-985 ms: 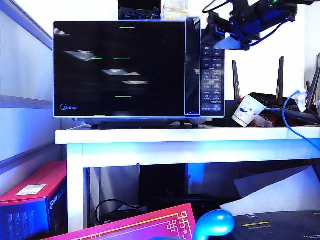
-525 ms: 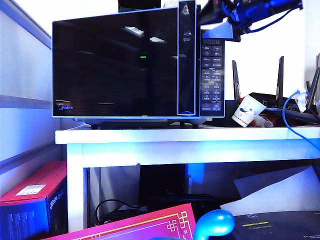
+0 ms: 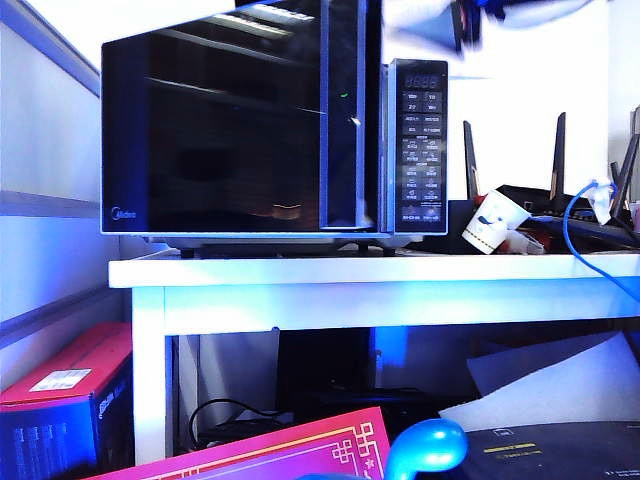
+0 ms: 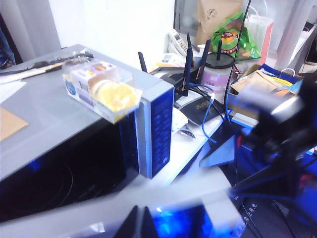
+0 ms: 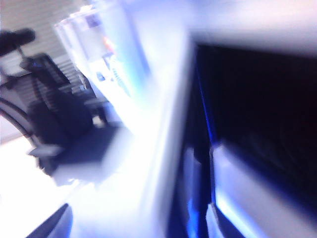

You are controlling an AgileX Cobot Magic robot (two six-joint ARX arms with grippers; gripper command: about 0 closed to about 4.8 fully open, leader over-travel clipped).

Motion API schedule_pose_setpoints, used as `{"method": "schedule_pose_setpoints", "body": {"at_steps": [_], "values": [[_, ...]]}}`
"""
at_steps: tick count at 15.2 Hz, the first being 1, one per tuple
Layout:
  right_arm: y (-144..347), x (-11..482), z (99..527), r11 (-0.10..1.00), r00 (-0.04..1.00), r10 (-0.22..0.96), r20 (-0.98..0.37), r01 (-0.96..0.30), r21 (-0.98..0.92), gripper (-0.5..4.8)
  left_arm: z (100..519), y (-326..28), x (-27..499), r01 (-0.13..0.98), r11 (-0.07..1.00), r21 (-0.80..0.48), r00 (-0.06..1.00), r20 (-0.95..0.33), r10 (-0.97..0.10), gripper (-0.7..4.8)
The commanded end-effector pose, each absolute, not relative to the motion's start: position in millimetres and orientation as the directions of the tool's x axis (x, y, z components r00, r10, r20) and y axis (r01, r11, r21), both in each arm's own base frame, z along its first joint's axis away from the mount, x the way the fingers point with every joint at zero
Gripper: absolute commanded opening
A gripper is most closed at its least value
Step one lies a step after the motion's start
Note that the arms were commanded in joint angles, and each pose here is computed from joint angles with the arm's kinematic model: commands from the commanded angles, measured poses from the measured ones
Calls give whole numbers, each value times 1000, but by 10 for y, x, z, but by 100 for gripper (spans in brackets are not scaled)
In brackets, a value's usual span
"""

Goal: Open the microwave door, place the box of snacks from the top of the microwave inside, then close the microwave door.

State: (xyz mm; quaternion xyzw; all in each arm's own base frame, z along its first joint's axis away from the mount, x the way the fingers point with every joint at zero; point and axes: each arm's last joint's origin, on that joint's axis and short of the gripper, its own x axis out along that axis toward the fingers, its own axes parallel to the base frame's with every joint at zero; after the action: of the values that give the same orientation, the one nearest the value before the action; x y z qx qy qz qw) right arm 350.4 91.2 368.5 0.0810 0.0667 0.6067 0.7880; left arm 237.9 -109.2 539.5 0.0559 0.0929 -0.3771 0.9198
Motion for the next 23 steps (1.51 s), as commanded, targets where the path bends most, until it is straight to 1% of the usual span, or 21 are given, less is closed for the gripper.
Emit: {"method": "schedule_pose_setpoints", "body": {"at_steps": [1, 5, 8, 12, 13, 14, 15, 18, 19, 23], "values": [[926, 3420, 3827, 135, 144, 989, 32, -970, 204, 355, 5420, -1083, 2363, 688, 724, 47, 717, -200, -668, -6], [929, 3419, 3828, 131, 142, 989, 32, -965, 227, 354, 5420, -1083, 2363, 688, 724, 47, 717, -201, -668, -6], [941, 3396, 3781, 52, 58, 998, 10, -951, 306, 353, 5420, -1083, 2363, 688, 724, 47, 717, -201, -668, -6], [980, 3373, 3736, 4, 3, 1000, -3, -934, 356, 353, 5420, -1083, 2363, 688, 724, 47, 716, -201, -668, -6], [1001, 3366, 3724, -2, -5, 1000, -7, -929, 371, 348, 5421, -1082, 2362, 688, 724, 47, 716, -200, -668, -6], [1017, 3357, 3714, -18, -23, 1000, -9, -922, 387, 326, 5421, -1082, 2362, 688, 724, 47, 716, -200, -668, -6], [1018, 3352, 3708, -31, -39, 999, -9, -914, 405, 321, 5421, -1082, 2362, 688, 724, 47, 716, -200, -668, -6], [1107, 3322, 3708, -61, -71, 997, -9, -909, 412, 322, 5422, -1081, 2359, 689, 724, 46, 716, -200, -669, -6], [1193, 3292, 3709, -88, -101, 995, -9, -907, 412, 322, 5418, -1081, 2359, 689, 724, 45, 715, -203, -668, -6], [1413, 3203, 3713, -149, -167, 986, -8, -900, 410, 322, 5390, -1073, 2357, 674, 738, 40, 724, -233, -649, -6]]}}
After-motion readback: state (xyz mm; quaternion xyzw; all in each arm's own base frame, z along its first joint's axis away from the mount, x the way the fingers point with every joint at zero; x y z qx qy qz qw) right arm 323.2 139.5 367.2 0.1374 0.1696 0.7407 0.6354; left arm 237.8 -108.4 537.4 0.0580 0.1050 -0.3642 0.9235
